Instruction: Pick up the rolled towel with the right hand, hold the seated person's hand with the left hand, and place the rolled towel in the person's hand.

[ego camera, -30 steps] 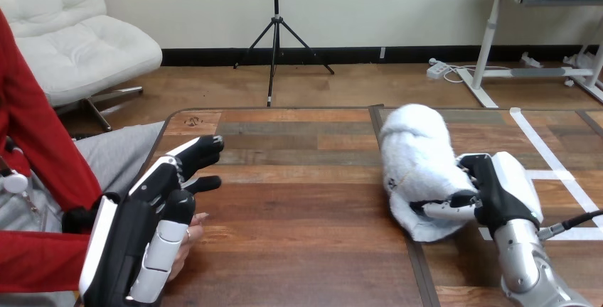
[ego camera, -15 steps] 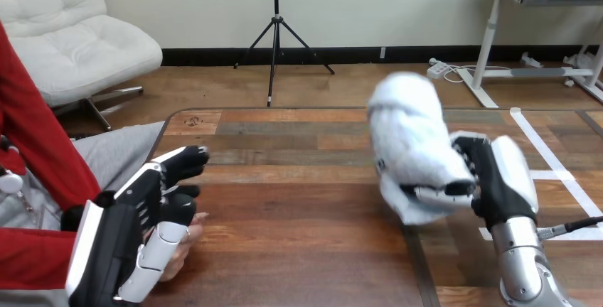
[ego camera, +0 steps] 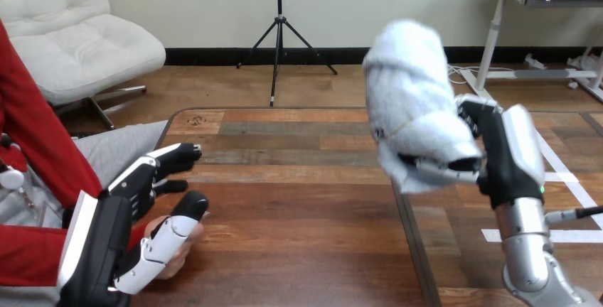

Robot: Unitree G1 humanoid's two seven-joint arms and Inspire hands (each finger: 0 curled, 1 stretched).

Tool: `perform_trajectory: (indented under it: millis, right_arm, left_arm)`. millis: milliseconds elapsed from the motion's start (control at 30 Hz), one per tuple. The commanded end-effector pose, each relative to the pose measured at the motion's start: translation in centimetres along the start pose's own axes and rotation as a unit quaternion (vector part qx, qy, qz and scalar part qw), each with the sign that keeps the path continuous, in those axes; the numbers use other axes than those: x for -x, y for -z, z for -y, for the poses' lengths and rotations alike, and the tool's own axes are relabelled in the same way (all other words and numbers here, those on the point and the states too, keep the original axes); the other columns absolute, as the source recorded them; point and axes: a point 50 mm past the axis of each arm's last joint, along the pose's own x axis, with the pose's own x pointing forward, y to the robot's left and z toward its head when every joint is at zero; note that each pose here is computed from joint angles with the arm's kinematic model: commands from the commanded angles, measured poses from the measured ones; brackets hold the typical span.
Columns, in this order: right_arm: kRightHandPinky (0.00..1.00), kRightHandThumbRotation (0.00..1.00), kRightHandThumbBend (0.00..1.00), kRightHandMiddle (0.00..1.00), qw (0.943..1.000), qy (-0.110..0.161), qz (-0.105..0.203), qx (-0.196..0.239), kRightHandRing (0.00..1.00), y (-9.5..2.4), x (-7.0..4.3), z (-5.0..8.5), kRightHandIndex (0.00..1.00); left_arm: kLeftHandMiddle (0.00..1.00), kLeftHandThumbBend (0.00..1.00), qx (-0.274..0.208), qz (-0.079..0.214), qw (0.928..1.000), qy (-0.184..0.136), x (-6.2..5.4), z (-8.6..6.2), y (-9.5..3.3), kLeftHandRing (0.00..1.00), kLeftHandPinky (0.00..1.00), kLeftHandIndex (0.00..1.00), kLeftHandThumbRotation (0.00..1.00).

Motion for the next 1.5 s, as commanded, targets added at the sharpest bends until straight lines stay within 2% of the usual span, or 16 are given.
perform_trajectory:
  millis: [0, 200, 400, 600, 767, 833, 1000, 1033, 1233, 1333, 1400, 1467]
  right_arm:
    - [0.32, 0.00, 0.71, 0.43, 0.9960, 0.056, 0.067, -0.018, 0.37, -1.9, -1.6, 2.1, 0.47]
    - [0.30, 0.00, 0.72, 0.43, 0.9933, 0.065, 0.091, -0.027, 0.36, -2.5, -1.4, 2.6, 0.46]
    - [0.30, 0.00, 0.72, 0.42, 0.9910, 0.071, 0.110, -0.029, 0.35, -2.9, -1.1, 3.0, 0.46]
    - [0.30, 0.00, 0.72, 0.42, 0.9903, 0.072, 0.115, -0.031, 0.36, -3.1, -0.9, 3.2, 0.46]
    - [0.32, 0.00, 0.72, 0.42, 0.9897, 0.073, 0.118, -0.033, 0.37, -3.2, -0.8, 3.3, 0.45]
    - [0.32, 0.00, 0.73, 0.43, 0.9896, 0.075, 0.117, -0.035, 0.38, -3.2, -0.7, 3.4, 0.45]
    - [0.33, 0.00, 0.73, 0.43, 0.9896, 0.074, 0.117, -0.039, 0.38, -3.3, -0.6, 3.5, 0.45]
    - [0.33, 0.00, 0.73, 0.43, 0.9895, 0.074, 0.118, -0.040, 0.38, -3.3, -0.6, 3.5, 0.45]
    - [0.33, 0.00, 0.73, 0.43, 0.9893, 0.075, 0.117, -0.043, 0.38, -3.3, -0.6, 3.5, 0.45]
    - [0.33, 0.00, 0.73, 0.43, 0.9891, 0.076, 0.118, -0.044, 0.38, -3.3, -0.6, 3.5, 0.46]
    - [0.33, 0.00, 0.73, 0.43, 0.9890, 0.076, 0.119, -0.045, 0.38, -3.3, -0.6, 3.5, 0.46]
    - [0.32, 0.00, 0.72, 0.43, 0.9892, 0.076, 0.117, -0.045, 0.38, -3.3, -0.6, 3.5, 0.46]
  left_arm:
    - [0.83, 0.87, -0.023, 0.032, 0.9992, 0.001, -1.6, -0.8, -0.9, 0.86, 0.81, 0.77, 0.79]
    - [0.85, 0.93, -0.031, 0.028, 0.9991, 0.005, -2.1, -1.0, -1.0, 0.90, 0.88, 0.79, 0.78]
    - [0.87, 0.94, -0.040, 0.031, 0.9986, 0.014, -2.6, -1.3, -1.0, 0.91, 0.90, 0.81, 0.74]
    - [0.89, 0.93, -0.067, 0.037, 0.9965, 0.034, -3.0, -1.6, -1.0, 0.91, 0.87, 0.83, 0.71]
    - [0.91, 0.95, -0.090, 0.028, 0.9943, 0.050, -3.3, -1.8, -1.1, 0.92, 0.84, 0.86, 0.68]
    - [0.93, 0.98, -0.146, 0.017, 0.9868, 0.068, -3.7, -2.1, -1.2, 0.92, 0.81, 0.88, 0.65]
    - [0.94, 1.00, -0.210, 0.013, 0.9745, 0.077, -4.1, -2.4, -1.4, 0.90, 0.73, 0.89, 0.65]
    - [0.94, 1.00, -0.230, 0.015, 0.9697, 0.080, -4.3, -2.5, -1.5, 0.90, 0.72, 0.90, 0.65]
    - [0.92, 1.00, -0.286, 0.027, 0.9536, 0.090, -4.8, -2.8, -1.6, 0.88, 0.70, 0.90, 0.64]
    - [0.89, 1.00, -0.319, 0.046, 0.9422, 0.090, -5.1, -2.9, -1.7, 0.85, 0.70, 0.88, 0.61]
    - [0.87, 1.00, -0.328, 0.051, 0.9389, 0.090, -5.2, -3.0, -1.6, 0.83, 0.70, 0.87, 0.58]
    - [0.85, 1.00, -0.345, 0.054, 0.9323, 0.093, -5.4, -3.1, -1.5, 0.81, 0.70, 0.85, 0.55]
